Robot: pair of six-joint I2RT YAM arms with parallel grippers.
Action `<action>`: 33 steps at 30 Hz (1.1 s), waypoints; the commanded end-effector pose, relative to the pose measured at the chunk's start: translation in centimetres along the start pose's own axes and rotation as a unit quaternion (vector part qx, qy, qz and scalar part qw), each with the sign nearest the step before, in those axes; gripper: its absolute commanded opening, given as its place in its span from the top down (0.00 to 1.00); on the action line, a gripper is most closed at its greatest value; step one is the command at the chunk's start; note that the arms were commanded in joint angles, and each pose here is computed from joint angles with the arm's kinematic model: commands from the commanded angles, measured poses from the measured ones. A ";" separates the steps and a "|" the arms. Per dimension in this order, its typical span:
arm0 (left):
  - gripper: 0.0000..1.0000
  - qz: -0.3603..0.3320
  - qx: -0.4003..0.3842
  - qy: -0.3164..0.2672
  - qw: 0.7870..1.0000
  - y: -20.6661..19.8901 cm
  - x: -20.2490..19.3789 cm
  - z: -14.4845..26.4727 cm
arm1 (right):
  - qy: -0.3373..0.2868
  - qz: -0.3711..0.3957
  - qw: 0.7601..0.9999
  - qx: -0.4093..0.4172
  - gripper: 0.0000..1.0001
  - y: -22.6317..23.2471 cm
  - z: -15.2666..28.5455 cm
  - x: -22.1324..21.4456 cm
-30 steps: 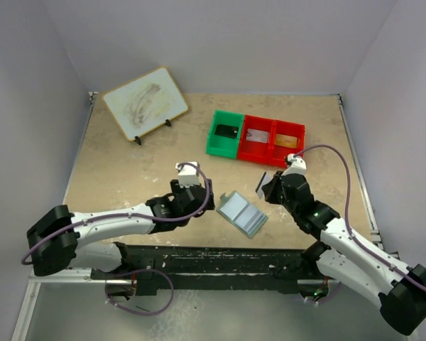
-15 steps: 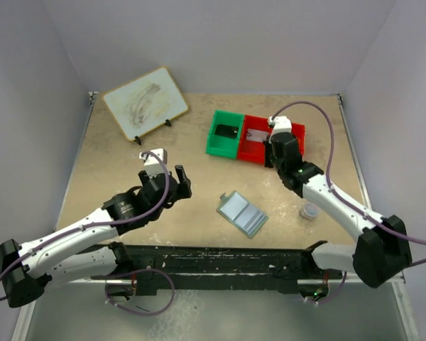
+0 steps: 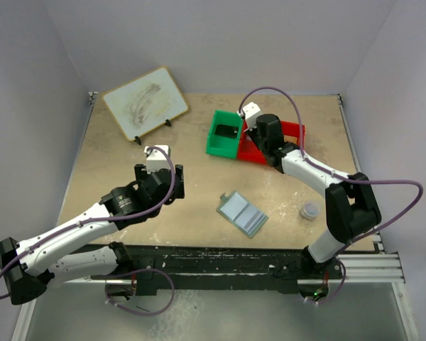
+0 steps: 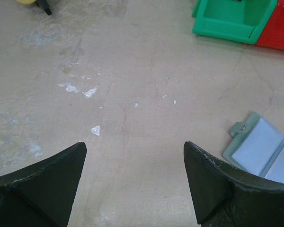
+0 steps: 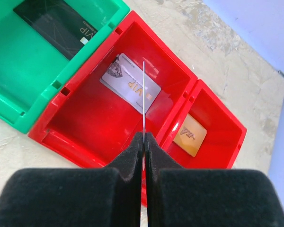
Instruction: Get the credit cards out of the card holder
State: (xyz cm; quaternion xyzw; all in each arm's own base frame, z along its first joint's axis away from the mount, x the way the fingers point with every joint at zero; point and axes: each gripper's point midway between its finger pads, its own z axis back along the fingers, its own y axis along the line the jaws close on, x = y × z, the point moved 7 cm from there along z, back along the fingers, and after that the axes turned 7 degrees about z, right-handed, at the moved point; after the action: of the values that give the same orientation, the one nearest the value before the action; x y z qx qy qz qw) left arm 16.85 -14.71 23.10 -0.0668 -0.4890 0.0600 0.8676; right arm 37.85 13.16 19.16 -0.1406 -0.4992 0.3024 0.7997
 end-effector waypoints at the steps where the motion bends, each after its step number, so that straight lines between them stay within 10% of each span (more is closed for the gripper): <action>1: 0.19 -0.027 0.024 -0.025 0.999 1.3 0.5 0.1 | -0.067 0.057 0.996 -0.015 1.00 -1.7 -0.9 3.6; 33: 0.18 -0.044 0.068 -0.037 0.996 2.6 0.6 0.3 | 0.024 0.187 0.981 0.042 1.00 -1.3 -9.4 0.2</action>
State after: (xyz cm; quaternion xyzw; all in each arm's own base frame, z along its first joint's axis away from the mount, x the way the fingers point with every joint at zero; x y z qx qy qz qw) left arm 16.66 -12.36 22.72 0.0113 -0.5064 0.0474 0.8609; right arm 45.37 12.61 14.19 -0.2046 -0.4159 0.4623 0.7559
